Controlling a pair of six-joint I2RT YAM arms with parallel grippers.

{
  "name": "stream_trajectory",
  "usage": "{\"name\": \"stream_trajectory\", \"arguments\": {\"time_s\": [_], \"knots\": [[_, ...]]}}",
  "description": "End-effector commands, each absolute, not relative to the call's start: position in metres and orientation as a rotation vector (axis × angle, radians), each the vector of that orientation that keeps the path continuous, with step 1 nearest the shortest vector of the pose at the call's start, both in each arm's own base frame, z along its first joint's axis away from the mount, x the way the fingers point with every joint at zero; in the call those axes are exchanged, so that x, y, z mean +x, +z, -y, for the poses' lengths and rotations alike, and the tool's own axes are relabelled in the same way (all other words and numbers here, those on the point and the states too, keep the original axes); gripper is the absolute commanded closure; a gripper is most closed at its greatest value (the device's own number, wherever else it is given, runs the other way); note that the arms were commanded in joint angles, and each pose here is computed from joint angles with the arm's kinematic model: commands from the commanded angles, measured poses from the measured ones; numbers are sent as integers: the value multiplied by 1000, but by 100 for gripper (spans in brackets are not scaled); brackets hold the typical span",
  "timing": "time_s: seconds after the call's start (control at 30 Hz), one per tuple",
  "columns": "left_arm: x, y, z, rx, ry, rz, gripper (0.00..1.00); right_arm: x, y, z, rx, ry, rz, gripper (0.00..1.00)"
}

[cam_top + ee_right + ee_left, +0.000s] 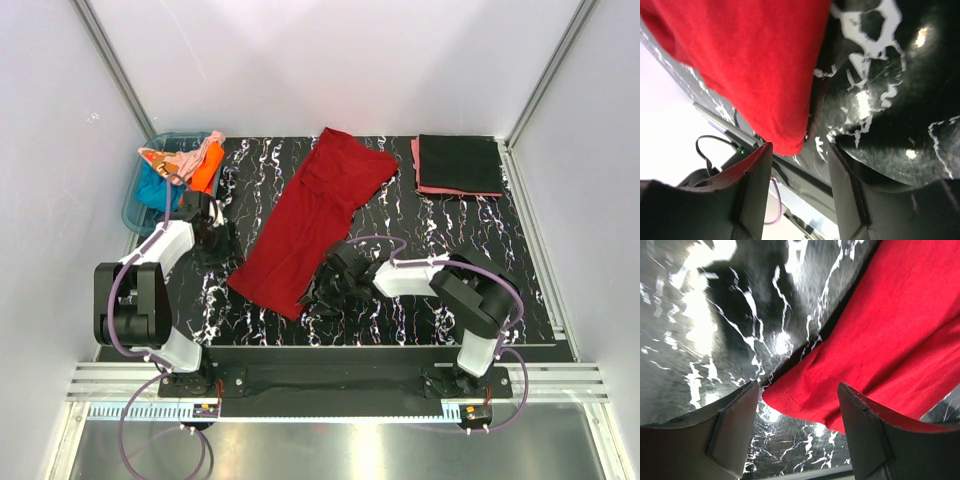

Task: Fold and stack the t-shirts
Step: Fold the tshirt

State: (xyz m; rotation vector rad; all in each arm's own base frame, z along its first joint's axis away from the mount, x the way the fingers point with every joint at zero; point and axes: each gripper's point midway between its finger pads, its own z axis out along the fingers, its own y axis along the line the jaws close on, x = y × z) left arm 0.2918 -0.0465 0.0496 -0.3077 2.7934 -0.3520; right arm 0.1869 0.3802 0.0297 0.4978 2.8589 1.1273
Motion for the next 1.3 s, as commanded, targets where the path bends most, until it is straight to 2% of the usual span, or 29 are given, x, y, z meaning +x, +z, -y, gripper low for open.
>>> {"name": "stream_trajectory", "arguments": {"time_s": [0.0, 0.47, 0.63, 0.8, 0.83, 0.87, 0.97, 1.27], "knots": [[289, 43, 55, -247, -425, -2792, 30, 196, 26, -388, 567, 1108, -2810, 45], [271, 31, 53, -263, -409, -2816, 31, 176, 7, -396, 585, 1044, -2869, 47], [268, 27, 56, -296, -429, -2831, 35, 171, 5, -395, 581, 1041, -2877, 48], [258, 24, 60, -389, -453, -2849, 48, 170, 2, -396, 560, 1047, -2881, 64], [257, 24, 62, -423, -471, -2844, 54, 170, 0, -396, 550, 1040, -2881, 68], [255, 26, 65, -436, -494, -2838, 58, 170, 0, -397, 547, 1041, -2885, 79], [247, 30, 73, -502, -559, -2814, 68, 167, -6, -388, 542, 985, -2907, 90], [201, 44, 124, -585, -720, -2769, 73, 139, 17, -313, 348, 746, -2919, 92]]}}
